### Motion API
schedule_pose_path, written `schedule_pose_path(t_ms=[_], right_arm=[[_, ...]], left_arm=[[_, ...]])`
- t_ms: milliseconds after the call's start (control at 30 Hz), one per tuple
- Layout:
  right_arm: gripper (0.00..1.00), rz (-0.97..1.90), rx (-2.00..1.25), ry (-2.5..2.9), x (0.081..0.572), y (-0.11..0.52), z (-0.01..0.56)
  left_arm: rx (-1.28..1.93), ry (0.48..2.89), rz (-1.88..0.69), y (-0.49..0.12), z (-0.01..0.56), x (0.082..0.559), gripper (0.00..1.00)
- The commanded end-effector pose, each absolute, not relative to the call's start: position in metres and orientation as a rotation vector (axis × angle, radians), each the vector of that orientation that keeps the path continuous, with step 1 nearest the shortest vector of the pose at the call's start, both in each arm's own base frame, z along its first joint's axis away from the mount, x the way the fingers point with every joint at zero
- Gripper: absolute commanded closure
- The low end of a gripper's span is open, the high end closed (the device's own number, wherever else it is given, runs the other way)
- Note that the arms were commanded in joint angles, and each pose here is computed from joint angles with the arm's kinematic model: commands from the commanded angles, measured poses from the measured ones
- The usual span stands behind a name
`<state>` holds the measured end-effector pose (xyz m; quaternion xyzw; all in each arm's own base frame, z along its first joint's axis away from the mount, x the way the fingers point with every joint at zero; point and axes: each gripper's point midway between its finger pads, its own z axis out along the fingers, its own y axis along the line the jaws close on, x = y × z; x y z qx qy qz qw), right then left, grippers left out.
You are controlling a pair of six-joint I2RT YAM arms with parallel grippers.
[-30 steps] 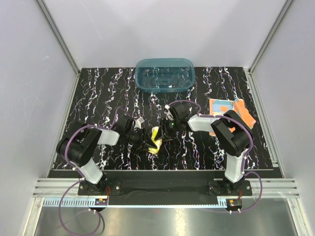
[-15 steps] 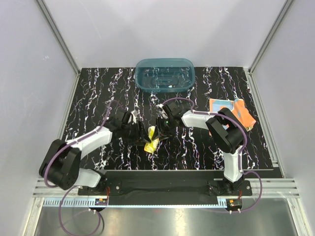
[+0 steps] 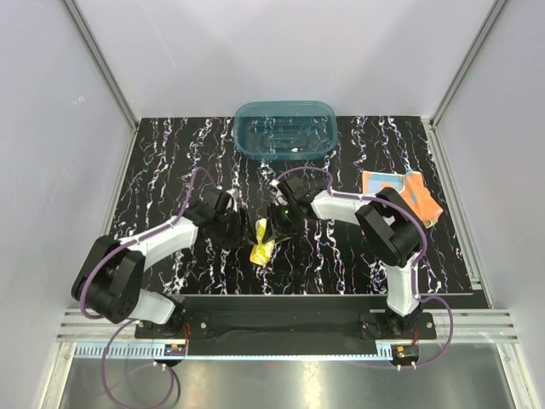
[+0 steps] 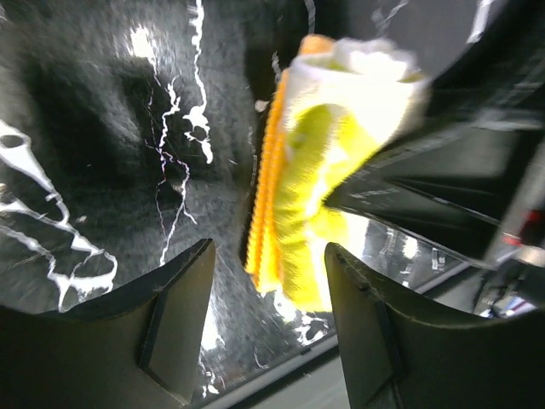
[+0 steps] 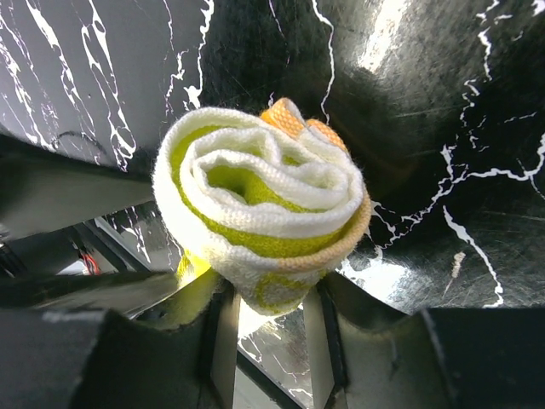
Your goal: Roll the towels
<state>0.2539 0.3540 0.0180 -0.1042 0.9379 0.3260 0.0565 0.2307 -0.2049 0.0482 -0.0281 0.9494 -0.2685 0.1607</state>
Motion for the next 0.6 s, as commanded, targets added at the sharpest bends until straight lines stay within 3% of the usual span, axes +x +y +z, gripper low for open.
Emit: schedule_pose_path(t_ms=[0,267,433,533,567], right_arm=[[0.62,0.615,-0.364,3.006,0.232,0.307,-0.032],[0.63,0.630,-0.374,3.018,0.231,0.310,-0.025],[0.62,0.646,-0.382,3.024,0.229,0.312,-0.022],[0.62,0.685,-0.374,3.030,0.225,0.314,-0.022],[0.62,0.698,-0.374,3.026,0.225,0.316,-0.022]], left_arm=[[-0.041,2.659,-0.786,-0.214,0.039,0.240,0.41],[-0.018,2.664,-0.786,-0.225,0.021,0.242,0.44],[-0.040,2.683,-0.835,-0.228,0.007,0.232,0.57],[-0.043,2.685,-0.862,-0.228,0.000,0.226,0.69],[-0.043,2.690,-0.871,-0.228,-0.003,0.224,0.78]])
